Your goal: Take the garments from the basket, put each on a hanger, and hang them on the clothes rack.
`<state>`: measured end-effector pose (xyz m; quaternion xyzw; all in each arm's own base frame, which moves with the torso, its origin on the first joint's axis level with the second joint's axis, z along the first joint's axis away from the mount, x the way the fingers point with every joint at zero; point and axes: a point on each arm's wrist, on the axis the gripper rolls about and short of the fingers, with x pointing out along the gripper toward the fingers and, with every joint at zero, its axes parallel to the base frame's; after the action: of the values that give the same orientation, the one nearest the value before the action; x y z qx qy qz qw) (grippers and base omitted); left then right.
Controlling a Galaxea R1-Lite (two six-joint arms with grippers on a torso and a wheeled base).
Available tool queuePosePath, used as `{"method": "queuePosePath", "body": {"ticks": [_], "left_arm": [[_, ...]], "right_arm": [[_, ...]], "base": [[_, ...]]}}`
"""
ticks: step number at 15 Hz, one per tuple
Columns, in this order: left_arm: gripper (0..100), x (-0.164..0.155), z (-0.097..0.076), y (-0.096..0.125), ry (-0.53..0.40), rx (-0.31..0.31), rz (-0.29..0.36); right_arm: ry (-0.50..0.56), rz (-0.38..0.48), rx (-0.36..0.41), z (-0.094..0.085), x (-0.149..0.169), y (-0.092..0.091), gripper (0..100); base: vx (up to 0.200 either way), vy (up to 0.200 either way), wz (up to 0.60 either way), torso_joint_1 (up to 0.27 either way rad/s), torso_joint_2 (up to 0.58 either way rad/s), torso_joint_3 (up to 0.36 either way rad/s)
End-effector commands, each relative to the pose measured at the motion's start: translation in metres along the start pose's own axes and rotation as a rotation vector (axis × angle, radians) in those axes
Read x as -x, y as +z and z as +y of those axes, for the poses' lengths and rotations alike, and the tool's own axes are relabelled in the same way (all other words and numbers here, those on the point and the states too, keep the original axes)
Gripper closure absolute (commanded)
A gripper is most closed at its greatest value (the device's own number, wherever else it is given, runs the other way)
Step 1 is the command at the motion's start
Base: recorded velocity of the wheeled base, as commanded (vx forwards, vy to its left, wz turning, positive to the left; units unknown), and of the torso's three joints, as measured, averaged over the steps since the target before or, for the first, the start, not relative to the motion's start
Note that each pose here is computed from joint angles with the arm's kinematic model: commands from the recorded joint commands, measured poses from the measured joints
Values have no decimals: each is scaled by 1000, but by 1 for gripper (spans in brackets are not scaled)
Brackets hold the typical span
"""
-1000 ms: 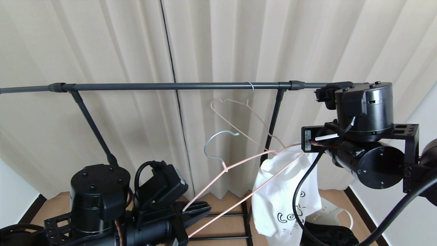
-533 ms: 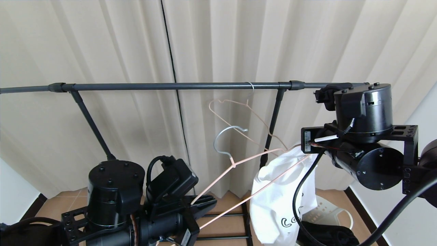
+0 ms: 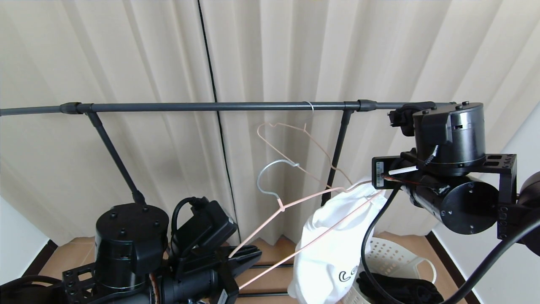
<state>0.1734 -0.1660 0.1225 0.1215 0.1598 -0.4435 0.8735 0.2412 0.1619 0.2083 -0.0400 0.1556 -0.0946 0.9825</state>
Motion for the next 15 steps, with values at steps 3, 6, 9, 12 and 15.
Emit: {"method": "queuePosePath", "body": {"ticks": [3,6,9,12,15], "left_arm": [[100,2,2,6,7,-1,-25],[100,-5,3,9,10,-3,-32],[100,-4,5,9,19,-1,-39],[100,-1,8,5,33,5,-32],[100,-1,11,5,44,11,-29]], "right_arm": [[0,2,2,0,0,-1,100],[0,2,2,0,0,-1,100],[0,1,1,0,0,0,100],[0,1,1,0,0,0,100],[0,1,1,1,-1,-1,100]], "base": [[0,0,0,0,0,0],[0,0,0,0,0,0],[0,0,0,0,0,0],[0,0,0,0,0,0],[0,0,0,0,0,0]]}}
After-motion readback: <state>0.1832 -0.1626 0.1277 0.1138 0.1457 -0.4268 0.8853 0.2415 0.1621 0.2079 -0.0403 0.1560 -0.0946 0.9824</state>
